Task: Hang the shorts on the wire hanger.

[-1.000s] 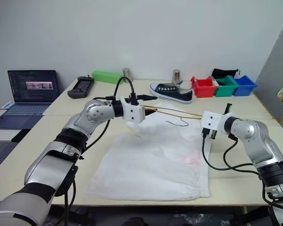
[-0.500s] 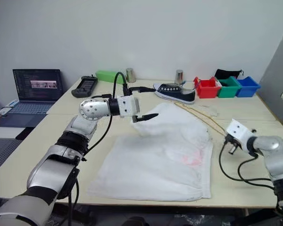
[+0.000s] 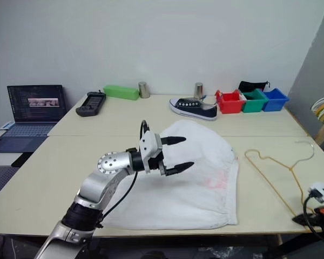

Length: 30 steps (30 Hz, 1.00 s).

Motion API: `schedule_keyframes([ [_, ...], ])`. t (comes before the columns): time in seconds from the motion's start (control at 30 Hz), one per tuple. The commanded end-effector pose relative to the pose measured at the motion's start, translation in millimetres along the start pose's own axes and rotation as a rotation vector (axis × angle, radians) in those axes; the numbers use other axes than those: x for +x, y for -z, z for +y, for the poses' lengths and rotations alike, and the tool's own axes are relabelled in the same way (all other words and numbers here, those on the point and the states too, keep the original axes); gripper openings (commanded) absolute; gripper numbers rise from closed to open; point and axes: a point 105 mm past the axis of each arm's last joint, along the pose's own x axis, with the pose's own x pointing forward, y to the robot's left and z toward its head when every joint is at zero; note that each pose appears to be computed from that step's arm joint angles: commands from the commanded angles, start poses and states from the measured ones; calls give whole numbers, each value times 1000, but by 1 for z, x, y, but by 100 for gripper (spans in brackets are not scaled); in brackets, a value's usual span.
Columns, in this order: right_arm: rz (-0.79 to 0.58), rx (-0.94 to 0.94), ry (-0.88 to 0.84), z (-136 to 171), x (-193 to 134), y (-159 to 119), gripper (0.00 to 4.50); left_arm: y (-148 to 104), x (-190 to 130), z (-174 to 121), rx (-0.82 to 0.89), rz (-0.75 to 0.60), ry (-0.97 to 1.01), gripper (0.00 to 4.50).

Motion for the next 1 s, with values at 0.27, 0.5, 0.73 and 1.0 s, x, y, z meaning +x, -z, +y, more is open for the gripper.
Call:
schedule_keyframes([
  [0.27,114,74,-261,56,-4,35,0,-4,-9,-20,35,2,54,448],
  [0.5,69,68,-325,79,4,25,0,4,-13,-17,40,36,40,448],
  [0.73,17,55,-358,90,4,13,0,11,-17,-5,43,59,11,448],
  [1.0,43,172,-468,108,19,12,0,11,-16,-1,82,69,18,448],
])
